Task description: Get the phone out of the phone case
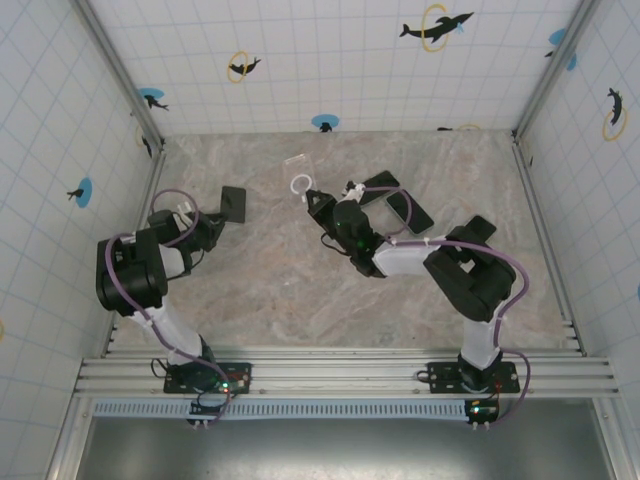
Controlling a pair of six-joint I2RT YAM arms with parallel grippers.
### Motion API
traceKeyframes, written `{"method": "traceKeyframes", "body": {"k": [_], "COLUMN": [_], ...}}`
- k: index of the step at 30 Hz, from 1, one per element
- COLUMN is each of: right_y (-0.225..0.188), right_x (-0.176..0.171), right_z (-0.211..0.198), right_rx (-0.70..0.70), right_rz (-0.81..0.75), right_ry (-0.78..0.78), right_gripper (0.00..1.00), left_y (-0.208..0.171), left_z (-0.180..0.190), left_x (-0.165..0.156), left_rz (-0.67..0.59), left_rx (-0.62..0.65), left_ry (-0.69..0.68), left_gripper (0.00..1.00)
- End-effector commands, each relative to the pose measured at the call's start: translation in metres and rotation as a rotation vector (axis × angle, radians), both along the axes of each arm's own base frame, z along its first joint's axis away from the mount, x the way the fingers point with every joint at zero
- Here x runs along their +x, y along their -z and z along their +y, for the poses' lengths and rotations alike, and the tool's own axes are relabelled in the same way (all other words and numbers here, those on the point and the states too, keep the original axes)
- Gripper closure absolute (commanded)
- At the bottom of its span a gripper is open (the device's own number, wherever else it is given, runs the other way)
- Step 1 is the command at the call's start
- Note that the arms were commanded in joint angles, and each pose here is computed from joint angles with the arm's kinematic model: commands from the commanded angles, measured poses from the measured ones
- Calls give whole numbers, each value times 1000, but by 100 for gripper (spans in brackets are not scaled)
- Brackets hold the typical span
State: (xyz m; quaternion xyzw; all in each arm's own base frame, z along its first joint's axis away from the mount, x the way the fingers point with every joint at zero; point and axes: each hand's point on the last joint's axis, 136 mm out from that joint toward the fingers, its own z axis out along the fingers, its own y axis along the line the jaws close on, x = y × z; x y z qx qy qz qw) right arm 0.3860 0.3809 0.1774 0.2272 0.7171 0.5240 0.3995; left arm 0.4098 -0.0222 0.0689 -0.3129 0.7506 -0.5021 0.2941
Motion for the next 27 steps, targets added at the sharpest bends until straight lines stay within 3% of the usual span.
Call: {"method": "traceKeyframes", "body": {"k": [1,16,20,22,27], "right_y": [-6,1,4,5,8], "right_x": [0,-9,-8,-8,-7], "right_z": [13,24,25,26,29], "right_rx": [-14,-57,-73,-82,-92], "right_rz": [-25,-39,-41,-41,-39], "right_ry": [-15,-63,-63,-60,-65], "right_gripper": [96,97,97,97,97], "left_y": [-18,17,19,22,29], "left_z": [4,17,19,19,26], "left_x": [14,23,23,22,19], "left_rz": [-130,-42,-31,-14,14], "left_rx": [49,45,42,49,65], "left_ry": [49,32,35,41,40], "left_gripper": [98,89,80,71,65]}}
